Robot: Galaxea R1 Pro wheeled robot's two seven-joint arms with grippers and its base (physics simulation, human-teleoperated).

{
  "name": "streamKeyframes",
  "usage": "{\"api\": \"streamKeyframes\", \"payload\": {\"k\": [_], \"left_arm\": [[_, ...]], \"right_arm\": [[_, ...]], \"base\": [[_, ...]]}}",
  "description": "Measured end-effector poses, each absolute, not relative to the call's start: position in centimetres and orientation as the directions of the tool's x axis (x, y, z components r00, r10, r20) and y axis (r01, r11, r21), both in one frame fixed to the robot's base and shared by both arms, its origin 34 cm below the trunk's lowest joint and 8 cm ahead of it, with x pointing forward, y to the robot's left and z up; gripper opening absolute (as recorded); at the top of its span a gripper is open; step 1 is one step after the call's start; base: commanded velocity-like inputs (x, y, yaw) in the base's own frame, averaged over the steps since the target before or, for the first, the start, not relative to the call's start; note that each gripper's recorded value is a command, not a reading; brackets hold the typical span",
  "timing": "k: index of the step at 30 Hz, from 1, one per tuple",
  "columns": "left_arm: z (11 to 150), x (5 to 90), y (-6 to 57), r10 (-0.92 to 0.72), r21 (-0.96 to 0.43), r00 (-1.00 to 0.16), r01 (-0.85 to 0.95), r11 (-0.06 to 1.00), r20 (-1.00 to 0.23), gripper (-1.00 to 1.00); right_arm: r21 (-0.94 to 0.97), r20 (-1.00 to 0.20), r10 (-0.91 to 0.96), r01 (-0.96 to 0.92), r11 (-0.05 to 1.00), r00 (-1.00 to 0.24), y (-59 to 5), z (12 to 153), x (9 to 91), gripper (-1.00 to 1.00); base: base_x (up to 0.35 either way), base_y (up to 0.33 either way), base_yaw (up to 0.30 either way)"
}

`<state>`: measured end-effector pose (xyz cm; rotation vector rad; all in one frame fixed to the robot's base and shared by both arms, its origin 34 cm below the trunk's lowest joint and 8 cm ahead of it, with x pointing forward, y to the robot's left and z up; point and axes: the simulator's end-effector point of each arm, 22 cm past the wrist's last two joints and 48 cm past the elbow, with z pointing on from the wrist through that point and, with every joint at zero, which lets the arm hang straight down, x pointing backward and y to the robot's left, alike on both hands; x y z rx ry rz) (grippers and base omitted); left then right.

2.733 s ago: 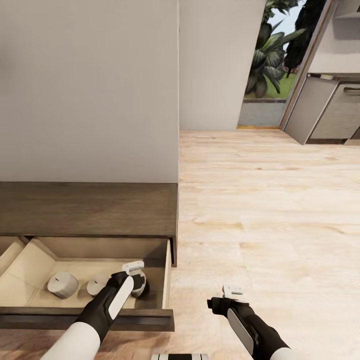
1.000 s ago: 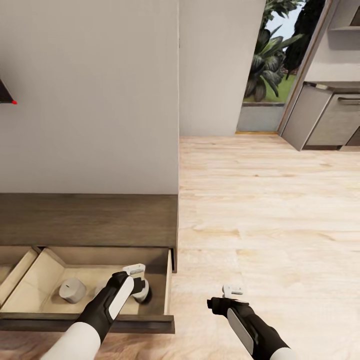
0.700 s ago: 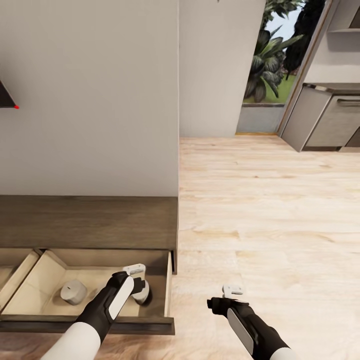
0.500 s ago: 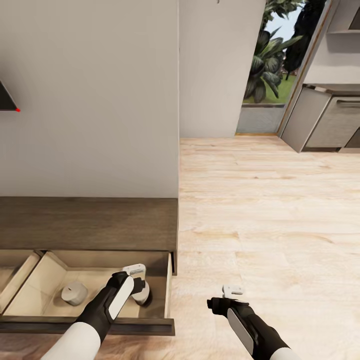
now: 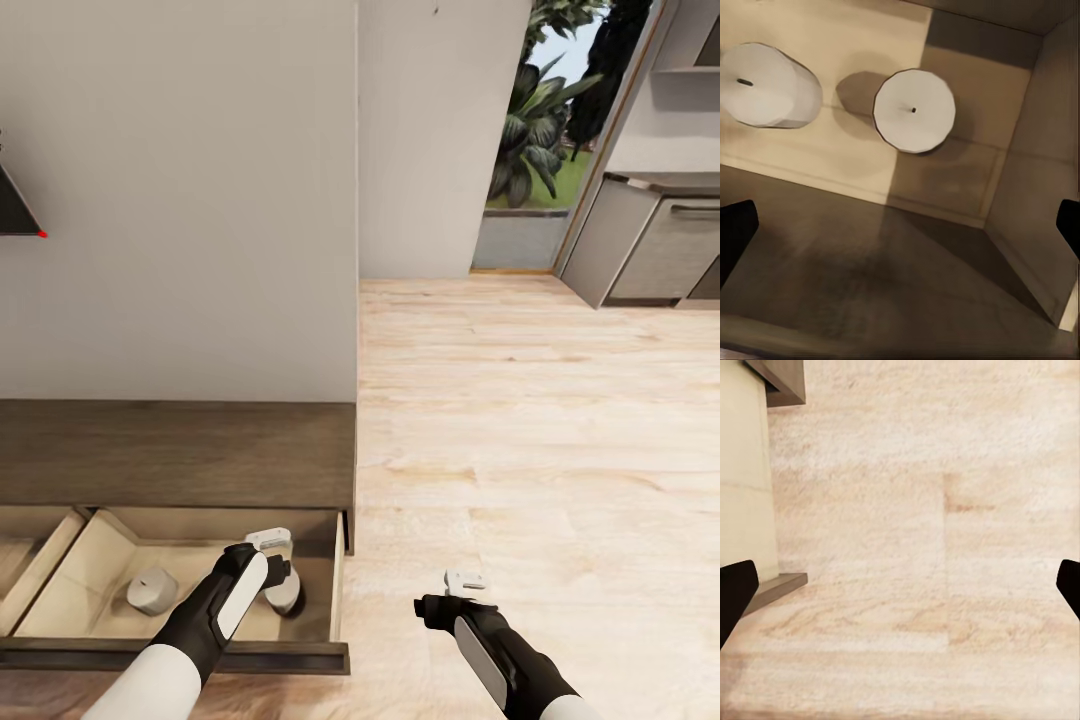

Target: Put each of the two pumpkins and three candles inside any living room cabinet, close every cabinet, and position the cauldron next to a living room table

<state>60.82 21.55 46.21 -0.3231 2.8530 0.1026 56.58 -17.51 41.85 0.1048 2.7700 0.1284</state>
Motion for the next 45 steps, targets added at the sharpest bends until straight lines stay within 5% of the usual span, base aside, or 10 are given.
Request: {"api": "streamKeyframes", "payload": {"k": [45], "left_arm": [[54.5,61.6,21.2,-0.21,0.036,-0.941,-0.228,0.973,-0.267,1.0]], "right_arm": [[0.102,-0.354,0.09,0.057,0.993,-0.931,-17.6,50.1,57.3,1.0]], "base": [[0.0,0.0,0.0]]}}
